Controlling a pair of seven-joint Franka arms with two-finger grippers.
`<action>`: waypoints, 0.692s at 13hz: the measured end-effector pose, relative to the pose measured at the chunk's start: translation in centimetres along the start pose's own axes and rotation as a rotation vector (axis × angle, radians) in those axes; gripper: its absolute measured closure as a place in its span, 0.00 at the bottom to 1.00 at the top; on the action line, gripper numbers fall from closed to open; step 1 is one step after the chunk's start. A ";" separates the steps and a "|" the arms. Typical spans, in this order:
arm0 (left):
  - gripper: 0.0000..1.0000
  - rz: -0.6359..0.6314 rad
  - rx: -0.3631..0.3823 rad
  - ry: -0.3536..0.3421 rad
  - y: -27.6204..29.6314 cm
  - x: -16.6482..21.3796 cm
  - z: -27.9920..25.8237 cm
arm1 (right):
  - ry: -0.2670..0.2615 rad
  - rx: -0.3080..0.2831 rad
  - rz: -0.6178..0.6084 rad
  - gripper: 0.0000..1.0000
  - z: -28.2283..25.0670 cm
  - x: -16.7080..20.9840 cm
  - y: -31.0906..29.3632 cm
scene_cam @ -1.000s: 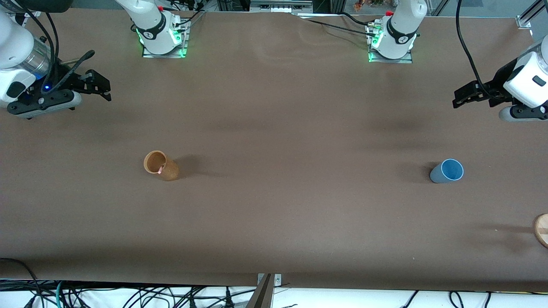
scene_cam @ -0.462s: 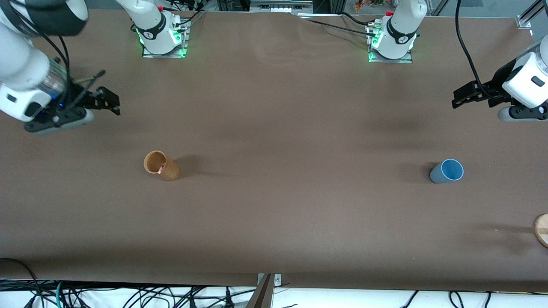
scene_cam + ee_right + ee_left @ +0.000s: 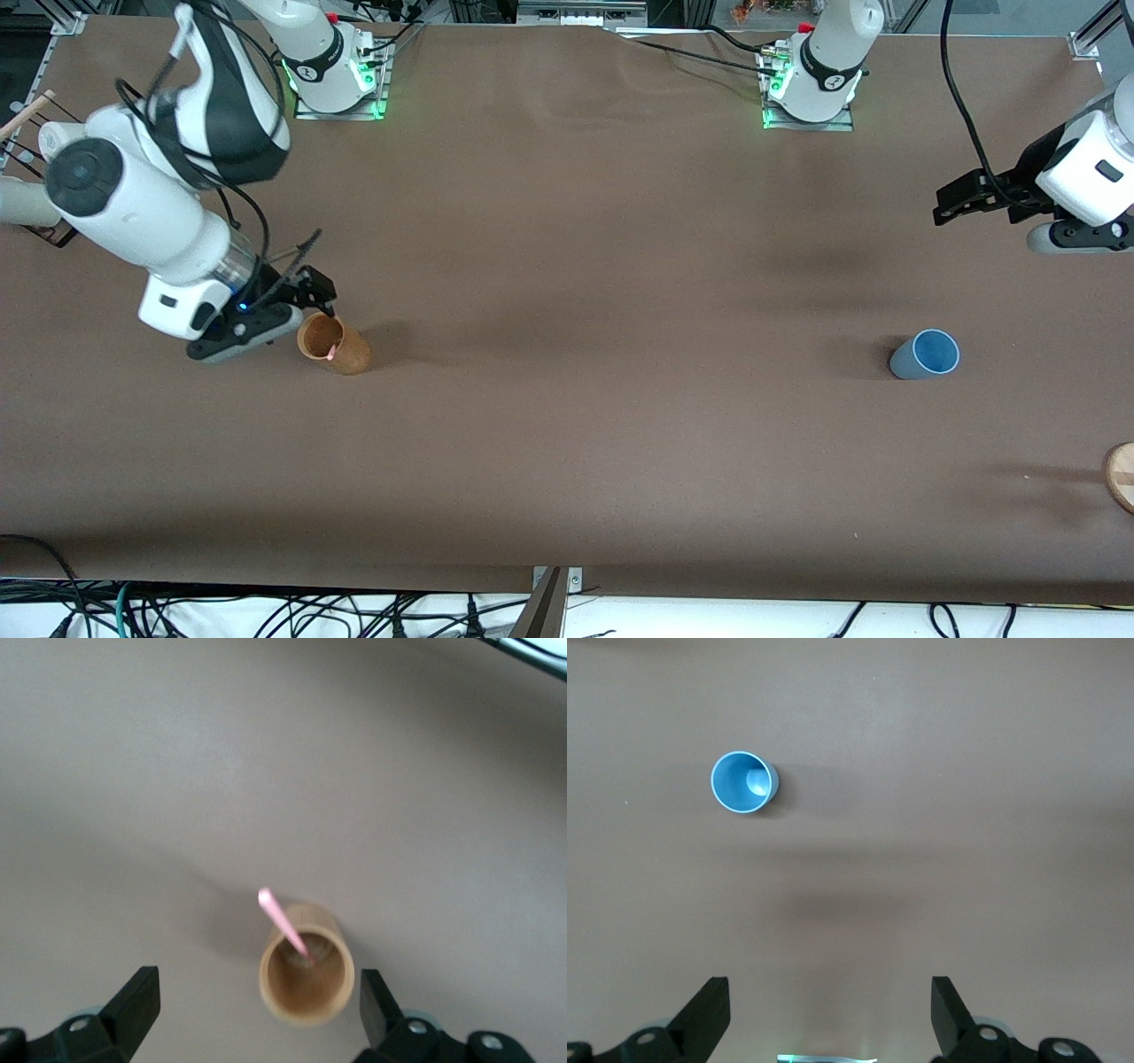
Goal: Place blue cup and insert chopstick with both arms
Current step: 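Reach the right gripper to the tan cup while the left gripper reaches the blue cup, then grasp the pink chopstick with the right gripper while the left gripper grasps the blue cup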
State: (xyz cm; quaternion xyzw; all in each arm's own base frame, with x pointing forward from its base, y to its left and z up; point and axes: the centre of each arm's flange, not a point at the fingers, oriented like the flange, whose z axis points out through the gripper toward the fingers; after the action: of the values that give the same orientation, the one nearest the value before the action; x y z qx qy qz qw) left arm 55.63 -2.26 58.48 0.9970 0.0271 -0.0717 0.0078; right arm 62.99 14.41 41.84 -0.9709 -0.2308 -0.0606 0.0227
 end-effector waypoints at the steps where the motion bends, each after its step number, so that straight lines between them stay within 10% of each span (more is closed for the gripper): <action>1: 0.00 0.002 0.002 -0.019 0.2 0.7 1.1 | 0.005 -0.010 -0.022 0.00 1.7 0.2 0.2; 9: 0.00 -0.049 0.018 -0.148 -2.1 10.6 19.0 | -0.018 -0.059 -0.185 0.08 9.1 -0.7 -0.8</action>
State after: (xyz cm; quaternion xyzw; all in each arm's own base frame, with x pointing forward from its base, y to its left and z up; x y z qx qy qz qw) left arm 63.27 0.01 38.12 0.9880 0.0503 -0.1457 -0.0009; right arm 62.95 15.47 32.76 -0.9461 -0.3178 -0.0605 -0.0139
